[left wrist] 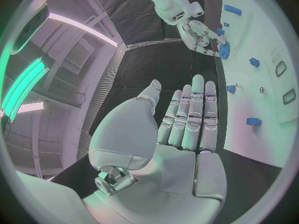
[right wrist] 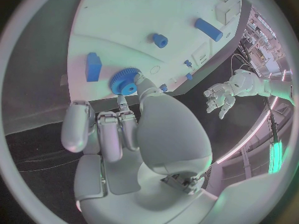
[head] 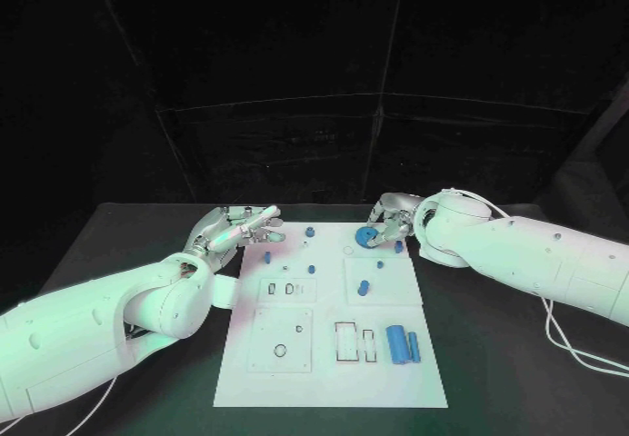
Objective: Assemble the parts on the task board
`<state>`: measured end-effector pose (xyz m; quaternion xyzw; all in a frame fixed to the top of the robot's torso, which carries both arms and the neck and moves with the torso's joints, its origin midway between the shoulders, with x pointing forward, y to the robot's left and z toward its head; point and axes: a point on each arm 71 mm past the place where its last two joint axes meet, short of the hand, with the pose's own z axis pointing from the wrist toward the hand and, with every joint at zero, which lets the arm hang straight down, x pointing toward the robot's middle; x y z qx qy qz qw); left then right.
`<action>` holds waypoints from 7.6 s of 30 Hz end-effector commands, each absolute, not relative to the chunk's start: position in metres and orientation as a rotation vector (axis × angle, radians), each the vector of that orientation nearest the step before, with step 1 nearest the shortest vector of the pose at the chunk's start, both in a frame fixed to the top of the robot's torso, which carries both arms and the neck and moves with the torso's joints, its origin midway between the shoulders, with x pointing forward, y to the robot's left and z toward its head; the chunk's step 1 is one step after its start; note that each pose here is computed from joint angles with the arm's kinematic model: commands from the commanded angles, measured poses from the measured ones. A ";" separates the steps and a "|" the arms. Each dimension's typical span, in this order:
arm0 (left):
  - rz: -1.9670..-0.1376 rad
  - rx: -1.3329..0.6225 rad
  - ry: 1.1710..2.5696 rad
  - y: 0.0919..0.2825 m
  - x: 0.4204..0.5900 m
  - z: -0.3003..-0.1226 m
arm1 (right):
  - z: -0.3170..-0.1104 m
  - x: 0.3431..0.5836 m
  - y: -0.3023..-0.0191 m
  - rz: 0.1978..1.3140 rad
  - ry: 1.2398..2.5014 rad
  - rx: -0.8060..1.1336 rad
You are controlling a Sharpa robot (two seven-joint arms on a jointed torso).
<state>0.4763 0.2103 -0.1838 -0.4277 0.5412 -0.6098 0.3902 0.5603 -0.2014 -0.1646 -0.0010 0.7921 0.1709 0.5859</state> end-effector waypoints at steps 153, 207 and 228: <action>-1.552 -1.082 1.395 0.212 0.481 -0.186 | -0.167 0.569 -0.163 0.393 1.779 -0.101; -1.558 -1.081 1.398 0.210 0.481 -0.186 | -0.176 0.529 -0.074 0.544 1.617 -0.213; -1.556 -1.083 1.402 0.210 0.482 -0.187 | -0.180 0.533 -0.075 0.513 1.637 -0.214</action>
